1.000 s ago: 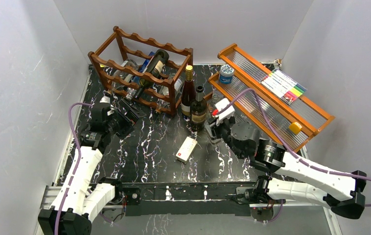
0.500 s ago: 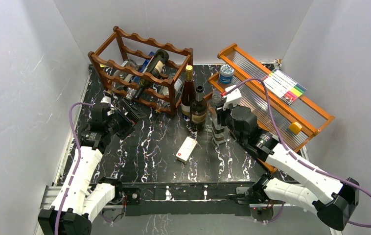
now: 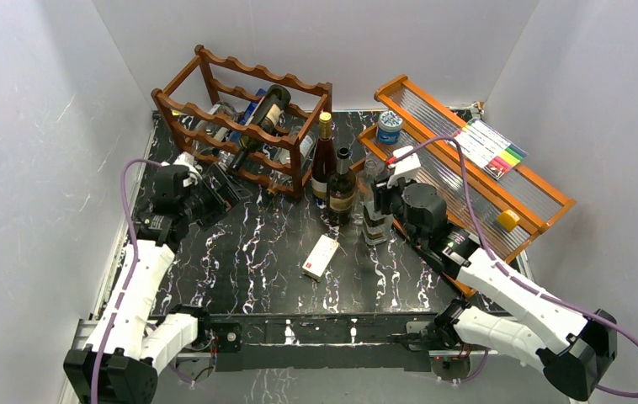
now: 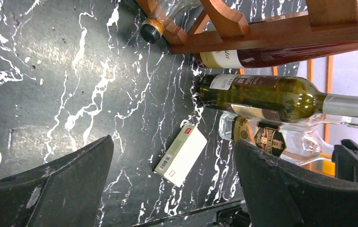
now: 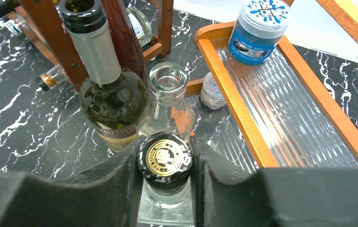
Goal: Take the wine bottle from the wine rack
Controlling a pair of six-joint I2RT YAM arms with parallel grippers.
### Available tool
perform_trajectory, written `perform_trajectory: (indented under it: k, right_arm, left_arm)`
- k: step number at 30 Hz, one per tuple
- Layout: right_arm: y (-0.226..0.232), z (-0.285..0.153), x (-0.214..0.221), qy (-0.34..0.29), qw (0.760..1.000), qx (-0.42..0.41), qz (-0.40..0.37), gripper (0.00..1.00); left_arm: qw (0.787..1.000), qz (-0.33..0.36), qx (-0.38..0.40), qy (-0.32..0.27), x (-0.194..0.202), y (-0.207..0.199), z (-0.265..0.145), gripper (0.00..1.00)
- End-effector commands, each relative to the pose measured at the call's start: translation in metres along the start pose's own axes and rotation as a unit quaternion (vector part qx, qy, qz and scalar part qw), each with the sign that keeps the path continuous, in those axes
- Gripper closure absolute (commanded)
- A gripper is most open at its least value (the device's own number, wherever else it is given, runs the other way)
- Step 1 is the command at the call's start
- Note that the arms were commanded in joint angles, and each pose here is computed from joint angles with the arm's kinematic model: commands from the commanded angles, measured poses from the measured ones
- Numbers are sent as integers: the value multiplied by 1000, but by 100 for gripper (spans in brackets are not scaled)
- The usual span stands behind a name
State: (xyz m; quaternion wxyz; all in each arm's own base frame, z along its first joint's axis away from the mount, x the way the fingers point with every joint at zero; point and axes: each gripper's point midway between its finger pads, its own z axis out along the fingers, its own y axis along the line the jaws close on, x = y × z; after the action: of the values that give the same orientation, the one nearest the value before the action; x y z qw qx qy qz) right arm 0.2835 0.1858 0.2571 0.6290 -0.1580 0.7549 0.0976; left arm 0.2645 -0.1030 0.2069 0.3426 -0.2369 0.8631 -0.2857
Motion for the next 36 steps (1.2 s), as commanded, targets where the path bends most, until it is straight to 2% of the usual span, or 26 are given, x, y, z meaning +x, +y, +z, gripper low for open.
perform_trajectory:
  k: [1, 3, 5, 8, 11, 15, 20, 26, 36]
  right_arm:
    - [-2, -8, -26, -45, 999, -5, 22, 42]
    - [-2, -11, -27, -42, 999, -9, 20, 28]
    - [-1, -15, -29, -41, 999, -14, 19, 18]
    - [-2, -21, -34, -38, 999, -20, 19, 8]
    - [-5, -30, -38, -35, 999, -23, 18, 3]
    - [-9, -44, -43, -31, 999, -26, 15, 2]
    - [-16, -61, -46, -22, 999, -31, 4, 2]
    - [-20, -74, -50, -36, 999, -34, 14, 2]
    - [-16, -72, -57, -43, 998, -45, 12, 2]
  left_arm:
    - [998, 63, -5, 15, -4, -2, 0, 2]
    - [995, 92, 22, 16, -6, -9, 4, 2]
    - [991, 123, 42, 9, -9, -15, 6, 2]
    - [985, 164, 46, -3, -17, -16, 10, 2]
    - [982, 183, 29, -16, -25, -9, 17, 2]
    - [985, 165, 18, -36, -42, 7, 31, 2]
    - [985, 103, 136, -42, -60, -6, 38, 2]
    - [969, 21, 245, -41, -78, -12, 57, 3]
    - [965, -27, 261, -19, -97, 3, 112, 7]
